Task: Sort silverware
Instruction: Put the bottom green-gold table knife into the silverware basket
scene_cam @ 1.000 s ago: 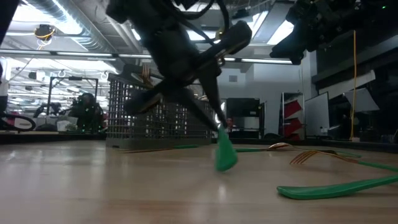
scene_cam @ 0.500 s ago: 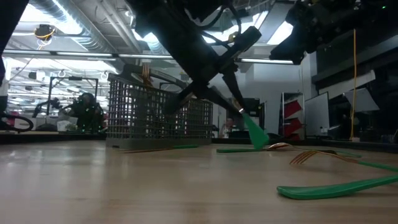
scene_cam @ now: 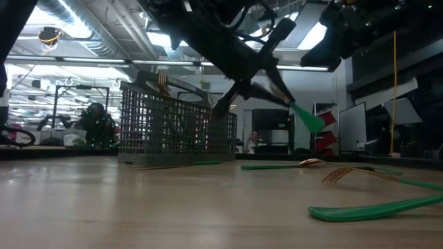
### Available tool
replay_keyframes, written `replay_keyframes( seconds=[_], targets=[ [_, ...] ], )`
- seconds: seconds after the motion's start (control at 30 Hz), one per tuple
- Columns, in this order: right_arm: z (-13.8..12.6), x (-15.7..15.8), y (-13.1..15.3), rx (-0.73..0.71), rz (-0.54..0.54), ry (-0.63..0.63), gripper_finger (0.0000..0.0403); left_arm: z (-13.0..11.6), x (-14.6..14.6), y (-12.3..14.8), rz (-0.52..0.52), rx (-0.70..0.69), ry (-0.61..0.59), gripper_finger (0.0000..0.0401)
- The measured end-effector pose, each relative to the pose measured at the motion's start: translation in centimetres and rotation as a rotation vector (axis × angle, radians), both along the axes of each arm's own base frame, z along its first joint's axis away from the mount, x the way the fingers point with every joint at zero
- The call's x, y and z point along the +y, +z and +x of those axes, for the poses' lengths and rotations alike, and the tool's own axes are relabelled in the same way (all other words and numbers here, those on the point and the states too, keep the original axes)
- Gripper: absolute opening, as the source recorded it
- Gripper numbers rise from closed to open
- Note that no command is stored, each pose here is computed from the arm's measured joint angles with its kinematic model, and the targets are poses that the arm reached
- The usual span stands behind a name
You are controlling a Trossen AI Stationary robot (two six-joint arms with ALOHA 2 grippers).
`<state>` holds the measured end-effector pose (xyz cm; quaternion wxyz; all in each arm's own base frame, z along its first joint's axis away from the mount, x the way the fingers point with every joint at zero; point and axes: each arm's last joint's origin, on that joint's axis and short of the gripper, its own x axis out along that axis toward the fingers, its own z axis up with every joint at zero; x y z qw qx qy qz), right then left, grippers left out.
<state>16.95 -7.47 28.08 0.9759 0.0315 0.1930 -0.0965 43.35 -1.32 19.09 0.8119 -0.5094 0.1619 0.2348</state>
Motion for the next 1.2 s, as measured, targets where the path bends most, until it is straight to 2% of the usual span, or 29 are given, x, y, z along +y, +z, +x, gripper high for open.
replay_keyframes(
  seconds=[0.17, 0.37, 0.57, 0.93, 1.2],
  targets=[
    [-0.8, 0.3, 0.9, -0.037, -0.036, -0.039, 0.0108, 0.4, 1.5, 0.7, 0.047, -0.075, 0.008, 0.0033],
    [-1.7, 0.5, 3.5, -0.122, -0.1, -0.084, 0.0108, 0.6, 3.6, 1.8, 0.107, -0.148, 0.028, 0.0033],
    [-2.9, 0.9, 5.5, -0.191, -0.17, -0.129, 0.0108, -0.2, 5.6, 4.2, 0.198, -0.177, 0.039, 0.0033],
    [-3.3, 1.0, 5.6, -0.188, -0.187, -0.163, 0.0108, -3.0, 10.1, 9.4, 0.388, -0.217, 0.097, 0.0033],
    [-3.3, 1.0, 5.6, -0.188, -0.187, -0.163, 0.0108, -6.6, 14.0, 12.0, 0.497, -0.104, 0.157, 0.0033]
  ],
)
